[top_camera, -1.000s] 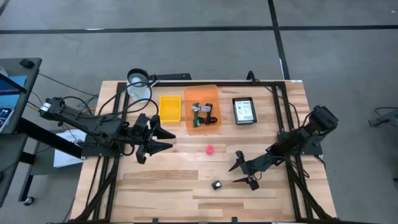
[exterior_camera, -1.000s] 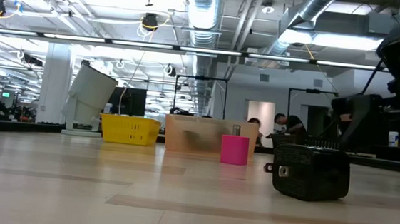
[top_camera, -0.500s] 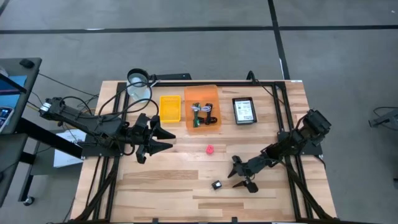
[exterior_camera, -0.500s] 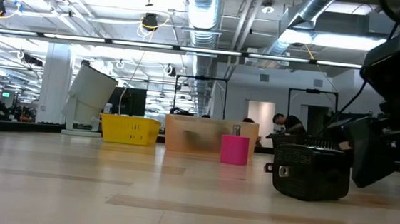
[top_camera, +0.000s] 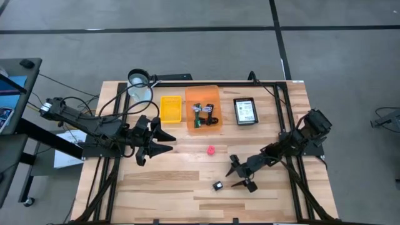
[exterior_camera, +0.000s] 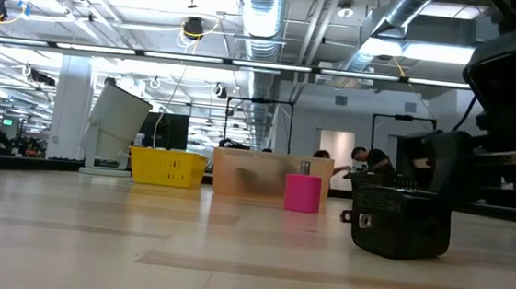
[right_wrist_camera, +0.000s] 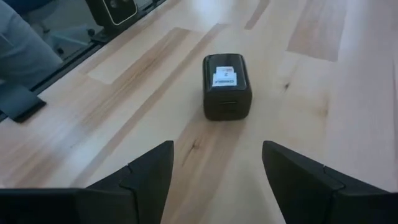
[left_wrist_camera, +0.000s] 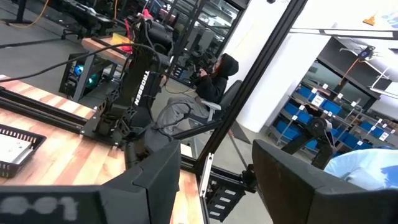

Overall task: Pick and place items into bin
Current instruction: Put the black charger adapter into the yellow bin

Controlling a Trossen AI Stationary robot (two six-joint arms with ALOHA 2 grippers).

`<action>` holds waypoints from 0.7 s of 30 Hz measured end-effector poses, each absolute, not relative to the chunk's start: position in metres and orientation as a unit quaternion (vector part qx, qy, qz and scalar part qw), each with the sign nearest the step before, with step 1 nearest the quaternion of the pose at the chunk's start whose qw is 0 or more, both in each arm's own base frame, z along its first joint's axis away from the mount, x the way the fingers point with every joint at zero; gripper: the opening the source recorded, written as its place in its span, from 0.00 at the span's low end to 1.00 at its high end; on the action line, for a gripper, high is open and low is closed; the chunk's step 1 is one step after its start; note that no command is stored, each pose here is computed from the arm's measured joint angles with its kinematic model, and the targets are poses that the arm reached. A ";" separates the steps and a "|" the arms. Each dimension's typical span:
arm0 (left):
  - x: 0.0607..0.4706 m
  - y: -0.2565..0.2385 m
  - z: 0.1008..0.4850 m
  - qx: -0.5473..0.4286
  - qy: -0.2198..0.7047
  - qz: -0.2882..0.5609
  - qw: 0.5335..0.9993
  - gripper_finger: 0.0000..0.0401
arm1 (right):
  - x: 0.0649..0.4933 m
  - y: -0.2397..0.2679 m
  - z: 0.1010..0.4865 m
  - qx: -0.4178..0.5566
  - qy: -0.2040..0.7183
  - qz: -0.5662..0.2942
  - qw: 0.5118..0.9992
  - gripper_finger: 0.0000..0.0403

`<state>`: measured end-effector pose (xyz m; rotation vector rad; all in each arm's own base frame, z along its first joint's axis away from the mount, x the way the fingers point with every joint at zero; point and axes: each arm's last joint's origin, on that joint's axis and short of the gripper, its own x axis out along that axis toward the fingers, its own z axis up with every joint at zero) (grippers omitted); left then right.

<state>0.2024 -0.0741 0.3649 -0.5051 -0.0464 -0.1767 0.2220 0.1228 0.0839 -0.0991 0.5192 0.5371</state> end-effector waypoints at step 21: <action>0.202 -0.074 0.365 -0.250 -0.023 -0.086 0.964 0.47 | 0.227 0.107 0.080 -0.094 0.266 0.242 0.928 0.60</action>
